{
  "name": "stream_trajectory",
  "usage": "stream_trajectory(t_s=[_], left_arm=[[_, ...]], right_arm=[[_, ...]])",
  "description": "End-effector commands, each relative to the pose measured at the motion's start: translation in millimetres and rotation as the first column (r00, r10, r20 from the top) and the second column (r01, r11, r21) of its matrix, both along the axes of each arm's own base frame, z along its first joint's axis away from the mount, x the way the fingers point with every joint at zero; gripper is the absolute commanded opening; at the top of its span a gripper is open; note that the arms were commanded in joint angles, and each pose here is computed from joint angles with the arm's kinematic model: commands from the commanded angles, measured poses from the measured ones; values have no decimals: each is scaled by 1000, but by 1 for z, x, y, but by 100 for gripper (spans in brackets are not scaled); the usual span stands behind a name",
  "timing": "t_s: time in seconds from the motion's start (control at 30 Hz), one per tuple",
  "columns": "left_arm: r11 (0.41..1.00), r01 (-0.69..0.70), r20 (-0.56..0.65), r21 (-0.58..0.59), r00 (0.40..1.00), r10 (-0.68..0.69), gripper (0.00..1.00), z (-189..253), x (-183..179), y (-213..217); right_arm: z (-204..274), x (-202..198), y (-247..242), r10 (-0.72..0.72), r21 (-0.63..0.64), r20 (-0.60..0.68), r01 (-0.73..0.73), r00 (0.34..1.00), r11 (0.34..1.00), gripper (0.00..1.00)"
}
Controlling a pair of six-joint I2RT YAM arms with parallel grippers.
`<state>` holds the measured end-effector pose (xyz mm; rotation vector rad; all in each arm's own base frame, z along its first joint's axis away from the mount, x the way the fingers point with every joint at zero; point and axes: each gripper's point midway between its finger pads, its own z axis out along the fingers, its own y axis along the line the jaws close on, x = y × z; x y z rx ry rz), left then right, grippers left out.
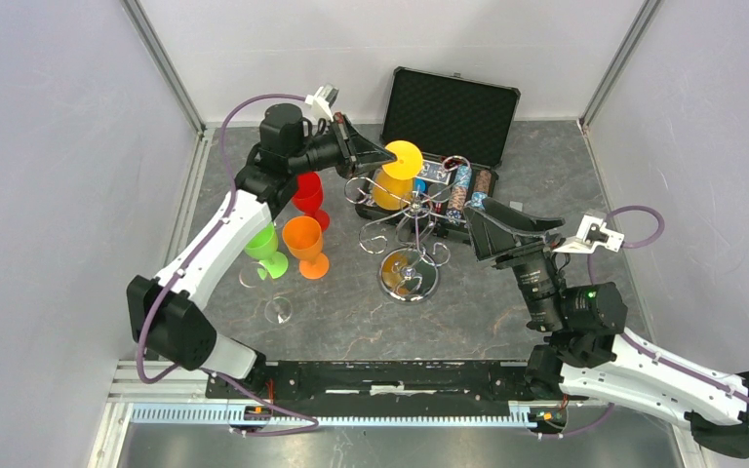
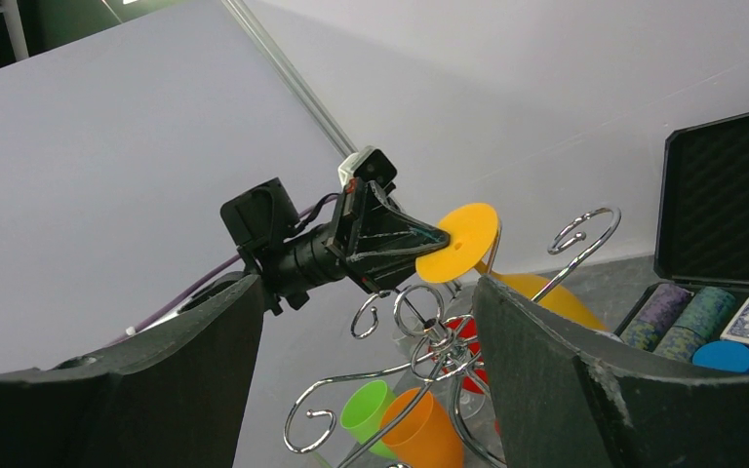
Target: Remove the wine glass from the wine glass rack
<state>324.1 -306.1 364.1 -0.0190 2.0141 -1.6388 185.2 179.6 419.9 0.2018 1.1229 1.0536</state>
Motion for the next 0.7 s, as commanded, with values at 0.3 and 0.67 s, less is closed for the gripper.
stream_trajectory(t_s=[0.3,0.67], left_arm=[[985,-154,187,72,973,138,2,42,-8,54],[960,-280,277,-6,922,271,2,86,-29,101]], right_arm=[[-1,-1,4,12,-5,3,-12,1000,1000,94],[10,-8,15,66,-36,58,-64,996,997,98]])
